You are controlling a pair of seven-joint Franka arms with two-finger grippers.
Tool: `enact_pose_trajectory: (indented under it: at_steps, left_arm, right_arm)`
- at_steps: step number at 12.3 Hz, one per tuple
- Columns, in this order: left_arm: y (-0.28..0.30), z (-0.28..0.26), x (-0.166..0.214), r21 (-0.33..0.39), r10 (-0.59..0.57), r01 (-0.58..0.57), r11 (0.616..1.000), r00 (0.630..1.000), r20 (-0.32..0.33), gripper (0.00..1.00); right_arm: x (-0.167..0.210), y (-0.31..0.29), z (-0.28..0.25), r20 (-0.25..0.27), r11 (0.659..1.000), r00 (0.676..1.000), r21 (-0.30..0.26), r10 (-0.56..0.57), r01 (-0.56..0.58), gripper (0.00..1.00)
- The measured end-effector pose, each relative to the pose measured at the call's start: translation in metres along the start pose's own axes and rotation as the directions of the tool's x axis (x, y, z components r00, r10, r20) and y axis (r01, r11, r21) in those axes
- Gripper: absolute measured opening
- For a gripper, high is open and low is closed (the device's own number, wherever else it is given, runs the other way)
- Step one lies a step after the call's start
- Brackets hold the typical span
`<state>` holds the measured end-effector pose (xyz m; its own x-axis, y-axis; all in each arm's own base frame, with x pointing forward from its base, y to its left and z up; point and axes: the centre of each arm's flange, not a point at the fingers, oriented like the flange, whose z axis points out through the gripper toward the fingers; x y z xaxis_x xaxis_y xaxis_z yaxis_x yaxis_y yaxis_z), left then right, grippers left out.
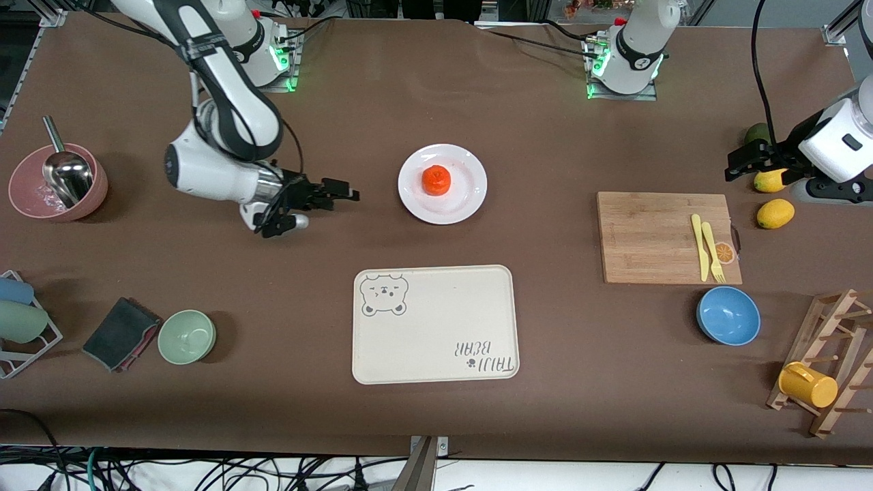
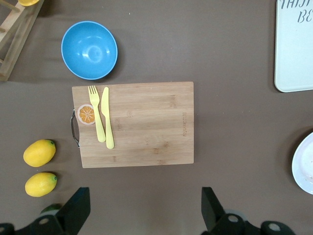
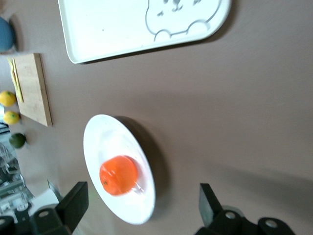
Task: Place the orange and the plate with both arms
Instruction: 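Reach the right gripper toward the rim of the white plate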
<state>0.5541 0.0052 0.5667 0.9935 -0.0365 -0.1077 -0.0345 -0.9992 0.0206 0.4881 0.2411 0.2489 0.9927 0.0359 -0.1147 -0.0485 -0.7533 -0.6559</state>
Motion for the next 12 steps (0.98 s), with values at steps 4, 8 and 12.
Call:
enact_pose_trajectory:
  at_steps: [4,8,12]
  left_arm:
    - [0.001,-0.003,0.001,0.001,0.002,-0.002,1.0,1.0,-0.012,1.0]
    - [0.012,-0.003,0.004,0.004,0.023,-0.023,1.0,0.999,-0.027,1.0]
    - [0.008,-0.004,0.004,0.004,0.015,-0.015,1.0,0.999,-0.029,1.0]
  right_arm:
    - [-0.036,-0.015,0.058,-0.059,0.996,0.994,0.017,0.092,-0.092,1.0]
    - [-0.052,0.007,0.093,-0.084,0.996,0.993,0.028,0.084,-0.082,1.0]
    - [-0.063,0.024,0.107,-0.117,0.994,0.99,0.09,0.077,-0.067,1.0]
